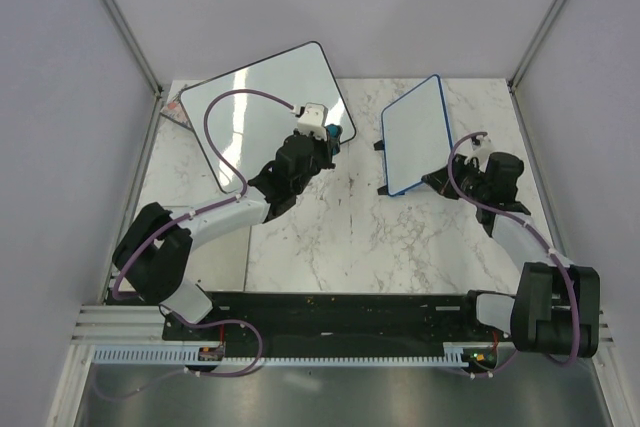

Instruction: Erase the whiteboard

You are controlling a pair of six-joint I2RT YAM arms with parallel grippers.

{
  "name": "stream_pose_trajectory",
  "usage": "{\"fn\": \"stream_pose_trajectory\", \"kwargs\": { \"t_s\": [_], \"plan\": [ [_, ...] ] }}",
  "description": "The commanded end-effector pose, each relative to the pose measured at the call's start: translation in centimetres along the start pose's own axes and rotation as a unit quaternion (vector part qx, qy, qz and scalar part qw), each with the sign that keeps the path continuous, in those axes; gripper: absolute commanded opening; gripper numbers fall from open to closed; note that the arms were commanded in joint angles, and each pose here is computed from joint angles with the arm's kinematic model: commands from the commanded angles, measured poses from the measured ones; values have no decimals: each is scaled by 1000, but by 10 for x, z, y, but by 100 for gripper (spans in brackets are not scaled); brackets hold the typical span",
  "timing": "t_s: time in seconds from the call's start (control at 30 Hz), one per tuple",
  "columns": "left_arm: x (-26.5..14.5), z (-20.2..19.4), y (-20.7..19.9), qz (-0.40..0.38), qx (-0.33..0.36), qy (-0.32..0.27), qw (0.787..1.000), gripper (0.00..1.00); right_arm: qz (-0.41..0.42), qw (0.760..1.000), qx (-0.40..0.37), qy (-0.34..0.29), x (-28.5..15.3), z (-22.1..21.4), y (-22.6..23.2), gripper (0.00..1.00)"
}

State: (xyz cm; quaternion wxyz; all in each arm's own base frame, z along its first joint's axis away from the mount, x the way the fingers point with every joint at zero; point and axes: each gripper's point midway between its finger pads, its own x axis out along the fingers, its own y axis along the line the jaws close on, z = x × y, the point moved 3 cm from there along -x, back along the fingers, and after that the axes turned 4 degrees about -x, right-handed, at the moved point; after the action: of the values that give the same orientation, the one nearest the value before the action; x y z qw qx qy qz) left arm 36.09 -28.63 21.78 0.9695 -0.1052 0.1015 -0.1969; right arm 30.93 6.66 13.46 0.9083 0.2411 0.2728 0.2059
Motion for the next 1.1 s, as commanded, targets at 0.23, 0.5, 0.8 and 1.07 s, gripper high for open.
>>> {"fn": "stream_pose_trajectory", "kwargs": {
  "t_s": [0.23,0.5,0.8,1.07],
  "plan": [
    [-16,7,-4,-21,-10,-6,1000,2,-1,997,22,79,-20,-34,14,0],
    [-19,7,-2,-21,-11,-6,1000,2,20,994,32,105,-30,-43,25,0],
    [-16,-5,-3,-26,-14,10,1000,2,23,993,48,109,-43,-42,38,0],
    [-11,-22,-6,-22,-1,74,997,2,-22,988,70,132,-39,-56,21,18]
  ]
}}
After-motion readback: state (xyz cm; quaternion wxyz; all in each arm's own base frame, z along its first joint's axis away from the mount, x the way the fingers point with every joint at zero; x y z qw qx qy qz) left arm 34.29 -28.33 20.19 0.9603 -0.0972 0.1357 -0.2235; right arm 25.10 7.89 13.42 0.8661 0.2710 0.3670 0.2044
